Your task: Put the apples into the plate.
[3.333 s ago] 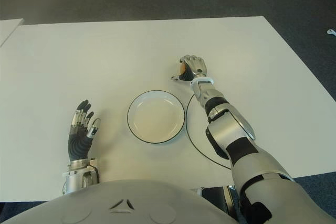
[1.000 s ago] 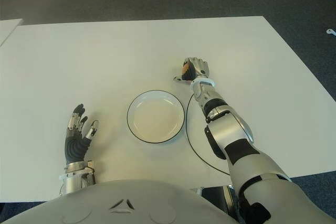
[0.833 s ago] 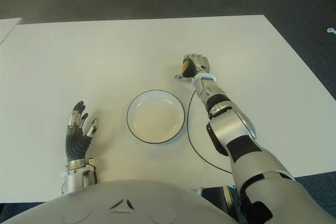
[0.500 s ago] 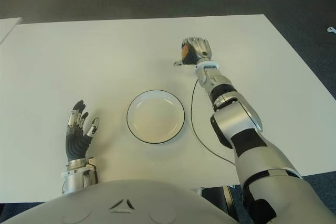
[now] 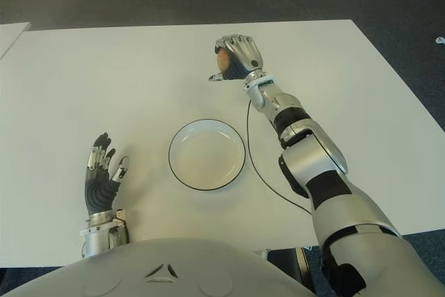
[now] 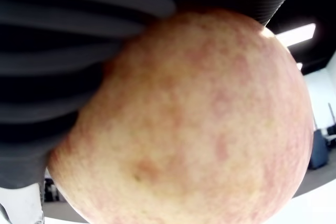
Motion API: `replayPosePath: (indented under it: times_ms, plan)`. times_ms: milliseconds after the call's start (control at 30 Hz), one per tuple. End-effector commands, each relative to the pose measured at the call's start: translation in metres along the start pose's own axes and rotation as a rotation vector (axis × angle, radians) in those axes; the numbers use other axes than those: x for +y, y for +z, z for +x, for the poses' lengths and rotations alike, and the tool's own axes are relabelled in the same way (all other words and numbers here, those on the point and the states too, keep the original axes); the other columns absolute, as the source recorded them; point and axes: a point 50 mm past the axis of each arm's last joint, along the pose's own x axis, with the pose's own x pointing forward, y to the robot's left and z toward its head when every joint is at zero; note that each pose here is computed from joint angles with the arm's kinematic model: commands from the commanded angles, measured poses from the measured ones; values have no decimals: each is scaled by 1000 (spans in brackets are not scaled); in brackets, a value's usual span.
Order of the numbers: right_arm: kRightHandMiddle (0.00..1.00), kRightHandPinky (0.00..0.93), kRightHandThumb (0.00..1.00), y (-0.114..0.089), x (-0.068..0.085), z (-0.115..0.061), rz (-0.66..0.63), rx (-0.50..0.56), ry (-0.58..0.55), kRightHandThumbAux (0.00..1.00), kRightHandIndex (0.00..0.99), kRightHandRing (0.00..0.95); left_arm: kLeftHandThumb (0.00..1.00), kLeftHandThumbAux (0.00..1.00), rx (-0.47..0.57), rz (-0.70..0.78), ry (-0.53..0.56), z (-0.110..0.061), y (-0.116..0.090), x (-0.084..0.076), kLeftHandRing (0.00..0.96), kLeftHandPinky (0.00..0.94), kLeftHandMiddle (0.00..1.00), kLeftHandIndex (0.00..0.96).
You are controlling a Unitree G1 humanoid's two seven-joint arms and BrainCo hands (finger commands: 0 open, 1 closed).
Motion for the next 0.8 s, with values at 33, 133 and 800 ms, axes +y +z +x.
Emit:
replayPosePath:
  times_ms: [33, 133, 800]
  plan:
    - [857, 811, 731, 7, 2, -8, 32, -90, 32, 710, 441, 829, 95, 646, 101, -19, -29, -3, -17, -10, 27, 0, 47, 66]
    - [856, 822, 731, 13, 3, -12, 59, -136, 66, 709, 441, 828, 100, 643, 102, -23, -30, -2, -18, -10, 28, 0, 48, 67]
    - [869, 829, 732, 68, 8, -46, 213, -334, 293, 711, 441, 833, 107, 645, 120, -30, -48, 1, -16, -11, 13, 10, 37, 70]
